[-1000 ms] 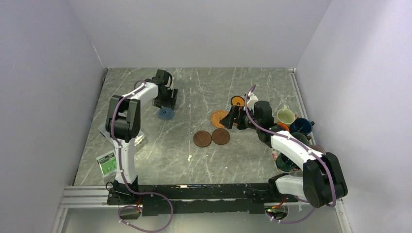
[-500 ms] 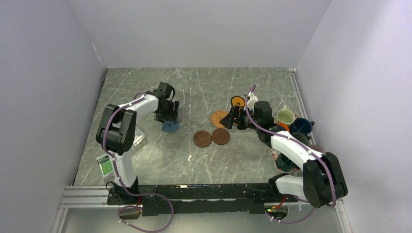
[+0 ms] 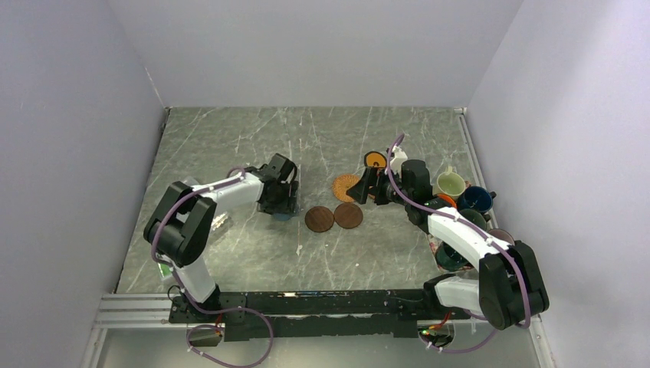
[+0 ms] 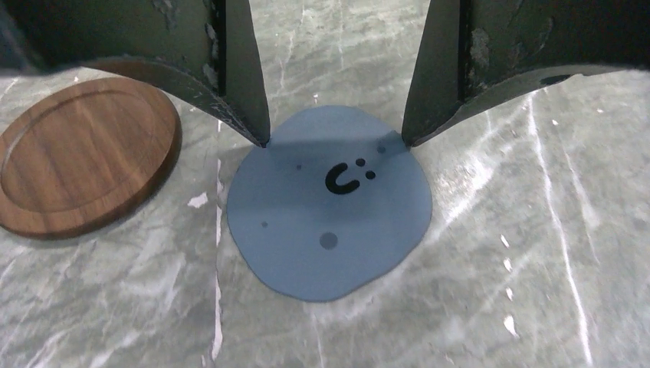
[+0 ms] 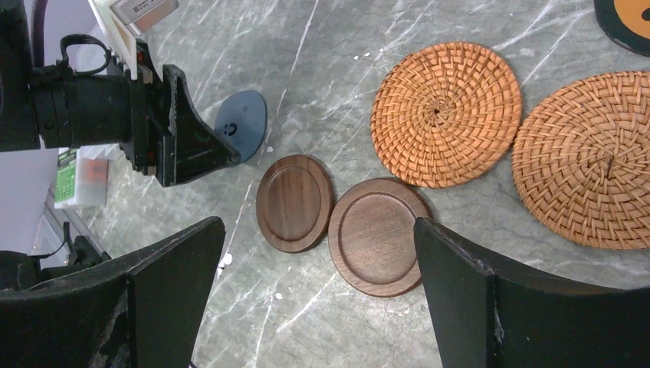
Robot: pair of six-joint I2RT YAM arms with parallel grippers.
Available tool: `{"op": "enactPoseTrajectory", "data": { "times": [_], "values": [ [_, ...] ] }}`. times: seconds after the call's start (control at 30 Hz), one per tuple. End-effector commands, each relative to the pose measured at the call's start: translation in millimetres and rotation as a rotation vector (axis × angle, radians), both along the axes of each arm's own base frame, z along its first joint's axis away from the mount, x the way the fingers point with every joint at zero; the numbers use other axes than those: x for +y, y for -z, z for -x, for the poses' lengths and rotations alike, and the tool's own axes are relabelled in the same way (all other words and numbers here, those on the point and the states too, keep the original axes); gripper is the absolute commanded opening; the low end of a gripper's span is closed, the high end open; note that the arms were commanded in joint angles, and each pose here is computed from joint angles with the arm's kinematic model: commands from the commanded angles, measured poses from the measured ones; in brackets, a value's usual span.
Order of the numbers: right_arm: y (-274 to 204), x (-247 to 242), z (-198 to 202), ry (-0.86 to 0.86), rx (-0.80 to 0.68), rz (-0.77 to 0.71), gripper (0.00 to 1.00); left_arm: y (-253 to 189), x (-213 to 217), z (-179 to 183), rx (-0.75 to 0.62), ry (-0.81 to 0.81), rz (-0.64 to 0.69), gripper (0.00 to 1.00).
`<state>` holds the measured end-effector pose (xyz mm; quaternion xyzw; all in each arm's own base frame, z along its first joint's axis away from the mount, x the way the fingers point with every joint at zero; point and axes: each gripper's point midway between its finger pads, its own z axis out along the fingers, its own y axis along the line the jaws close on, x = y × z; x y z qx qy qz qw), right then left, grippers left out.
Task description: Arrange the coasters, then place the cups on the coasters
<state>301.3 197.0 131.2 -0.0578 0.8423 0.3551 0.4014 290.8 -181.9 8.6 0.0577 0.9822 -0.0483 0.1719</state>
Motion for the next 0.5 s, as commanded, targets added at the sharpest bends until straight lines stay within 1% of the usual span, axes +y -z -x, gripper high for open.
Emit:
{"op": "enactPoseTrajectory", "data": {
  "times": [0.0,0.1,0.23,0.3,0.37,0.47],
  "values": [
    [-18,3,-3,-0.014,-0.060,-0.033,1.00,45,25,91,0.320,-0.075,-0.080,0.71],
    [-19,3,-3,-0.014,-0.063,-0.033,1.00,27,20,82,0.273,-0.073,-0.052,0.78],
    [-20,3,-2,-0.014,-0.064,-0.034,1.00,-4,4,53,0.188,-0.007,-0.013,0.87],
    [-19,3,-2,-0.014,-0.063,-0.033,0.99,-14,5,35,0.142,0.024,-0.050,0.90],
    [-20,3,-2,-0.015,-0.065,-0.034,1.00,-20,3,19,0.119,0.056,-0.068,0.92],
    [-21,2,-1,-0.015,-0.069,-0.033,1.00,-26,3,-6,0.094,0.078,-0.058,0.91]
  ]
}}
